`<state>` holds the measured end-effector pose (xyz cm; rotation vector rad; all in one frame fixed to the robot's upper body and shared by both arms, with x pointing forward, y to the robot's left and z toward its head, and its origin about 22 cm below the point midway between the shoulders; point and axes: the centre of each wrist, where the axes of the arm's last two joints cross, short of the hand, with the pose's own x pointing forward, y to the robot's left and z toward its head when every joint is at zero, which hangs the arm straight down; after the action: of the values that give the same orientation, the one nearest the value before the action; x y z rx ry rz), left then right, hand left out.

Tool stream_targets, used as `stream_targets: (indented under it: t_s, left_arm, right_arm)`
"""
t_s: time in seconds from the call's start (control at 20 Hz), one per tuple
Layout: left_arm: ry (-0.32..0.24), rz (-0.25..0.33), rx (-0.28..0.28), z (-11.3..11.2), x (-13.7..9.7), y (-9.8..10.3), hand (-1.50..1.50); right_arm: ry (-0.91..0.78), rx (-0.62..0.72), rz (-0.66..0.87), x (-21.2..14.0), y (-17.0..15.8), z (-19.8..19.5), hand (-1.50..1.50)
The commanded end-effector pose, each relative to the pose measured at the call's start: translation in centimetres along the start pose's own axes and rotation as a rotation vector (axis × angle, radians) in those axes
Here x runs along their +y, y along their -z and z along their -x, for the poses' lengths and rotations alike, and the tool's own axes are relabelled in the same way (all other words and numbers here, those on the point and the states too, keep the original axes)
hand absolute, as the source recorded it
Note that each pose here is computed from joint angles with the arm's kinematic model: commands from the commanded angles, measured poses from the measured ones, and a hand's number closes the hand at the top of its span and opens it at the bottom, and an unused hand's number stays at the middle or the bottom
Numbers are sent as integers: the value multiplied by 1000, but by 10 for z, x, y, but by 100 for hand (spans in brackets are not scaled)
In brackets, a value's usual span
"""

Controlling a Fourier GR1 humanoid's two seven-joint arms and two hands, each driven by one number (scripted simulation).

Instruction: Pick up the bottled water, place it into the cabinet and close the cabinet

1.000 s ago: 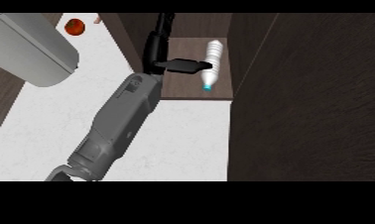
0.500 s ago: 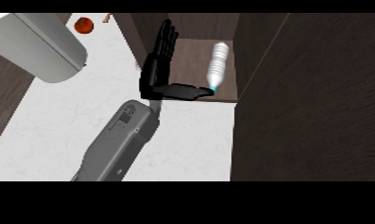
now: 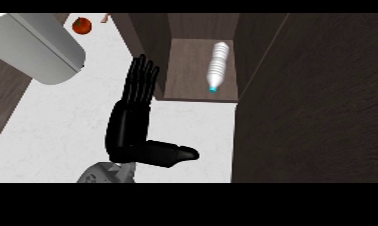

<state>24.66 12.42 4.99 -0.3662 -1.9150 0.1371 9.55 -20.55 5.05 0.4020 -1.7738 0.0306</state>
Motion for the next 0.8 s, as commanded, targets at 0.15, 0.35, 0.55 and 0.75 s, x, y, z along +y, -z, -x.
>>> stream_targets:
  t_s: [0.15, 0.35, 0.55, 0.75]
  left_arm:
    - [-15, -8, -15, -53, 3, -71, -150]
    - [18, -66, -58, -65, 15, -92, -150]
    - [35, -68, -81, -100, 38, -109, -150]
    - [29, -98, -75, -115, 53, -128, -150]
  right_arm:
    - [-72, 107, -209, 15, -1, -16, 150]
    - [-108, 129, -372, 11, -6, -15, 150]
    - [-94, 129, -457, 36, 4, -24, 150]
    - [-129, 81, -517, 57, 6, -29, 150]
